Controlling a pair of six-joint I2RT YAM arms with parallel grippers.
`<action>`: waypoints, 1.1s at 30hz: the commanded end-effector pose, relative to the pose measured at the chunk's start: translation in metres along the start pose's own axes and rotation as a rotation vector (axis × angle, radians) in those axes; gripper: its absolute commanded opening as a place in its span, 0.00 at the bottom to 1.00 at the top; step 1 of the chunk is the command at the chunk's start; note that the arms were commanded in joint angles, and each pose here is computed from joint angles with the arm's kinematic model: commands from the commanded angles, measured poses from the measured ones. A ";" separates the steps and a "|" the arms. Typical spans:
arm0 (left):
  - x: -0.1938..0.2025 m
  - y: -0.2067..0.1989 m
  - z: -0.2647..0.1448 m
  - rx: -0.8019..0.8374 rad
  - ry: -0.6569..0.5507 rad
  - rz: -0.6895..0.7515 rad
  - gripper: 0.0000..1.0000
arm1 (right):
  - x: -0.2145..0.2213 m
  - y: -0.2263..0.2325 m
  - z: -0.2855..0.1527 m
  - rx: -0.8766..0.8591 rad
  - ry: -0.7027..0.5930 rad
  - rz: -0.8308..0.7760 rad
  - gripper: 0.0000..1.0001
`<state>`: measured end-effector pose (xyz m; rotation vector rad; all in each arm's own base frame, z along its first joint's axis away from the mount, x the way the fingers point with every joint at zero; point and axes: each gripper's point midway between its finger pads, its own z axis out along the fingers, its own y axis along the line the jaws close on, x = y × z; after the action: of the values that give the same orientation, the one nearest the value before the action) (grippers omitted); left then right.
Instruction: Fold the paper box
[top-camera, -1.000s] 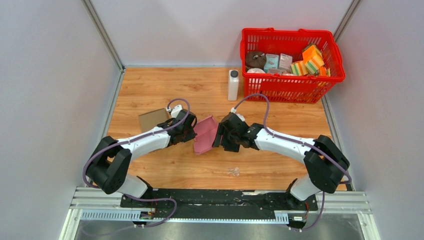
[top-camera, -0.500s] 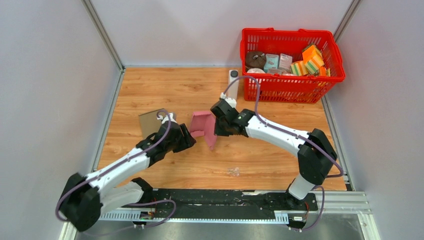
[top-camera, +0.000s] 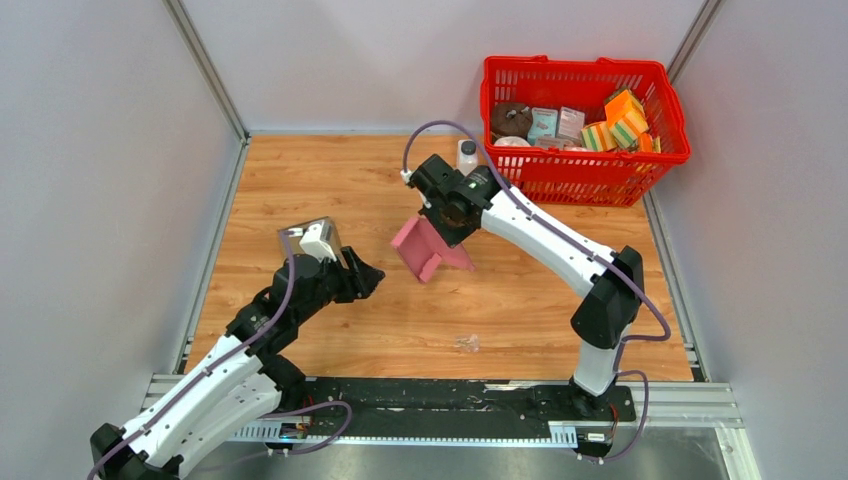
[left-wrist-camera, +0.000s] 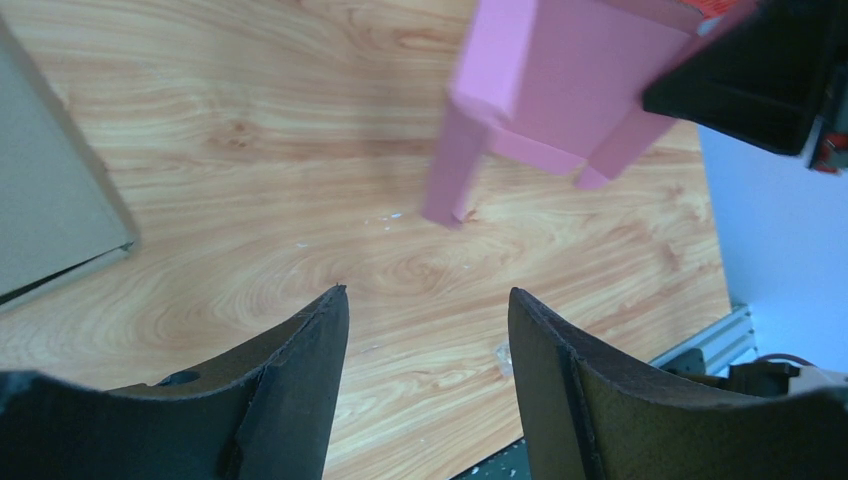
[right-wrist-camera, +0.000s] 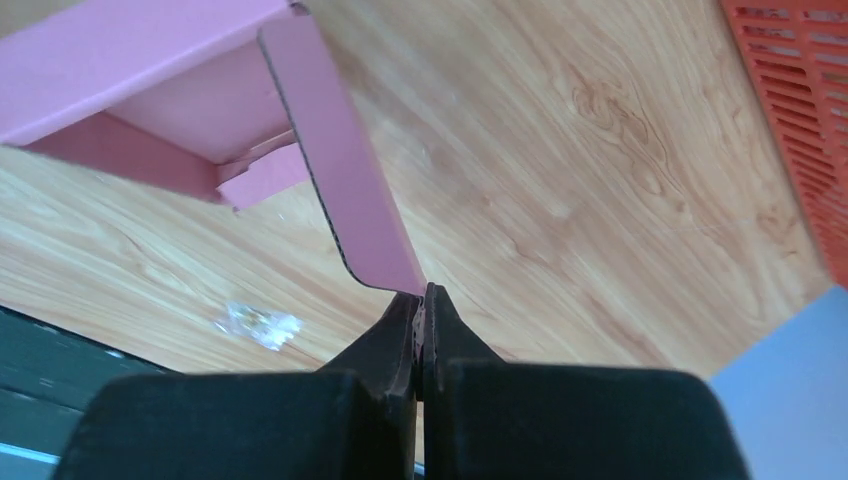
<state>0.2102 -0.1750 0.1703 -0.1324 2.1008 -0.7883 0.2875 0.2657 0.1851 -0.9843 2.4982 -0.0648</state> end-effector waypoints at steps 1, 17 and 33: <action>-0.008 0.001 0.004 -0.024 -0.016 -0.043 0.67 | 0.032 -0.013 -0.001 0.065 0.183 -0.250 0.00; 0.016 0.031 0.041 -0.134 0.193 -0.018 0.69 | -0.035 -0.034 -0.072 0.267 -0.244 0.264 0.99; 0.020 0.048 0.129 -0.190 0.281 0.248 0.62 | 0.031 0.062 0.052 -0.115 -0.537 0.877 0.67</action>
<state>0.2808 -0.1948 0.0634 0.0578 2.4962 -0.4940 0.2111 0.2716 0.0900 -0.1435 2.3743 0.4407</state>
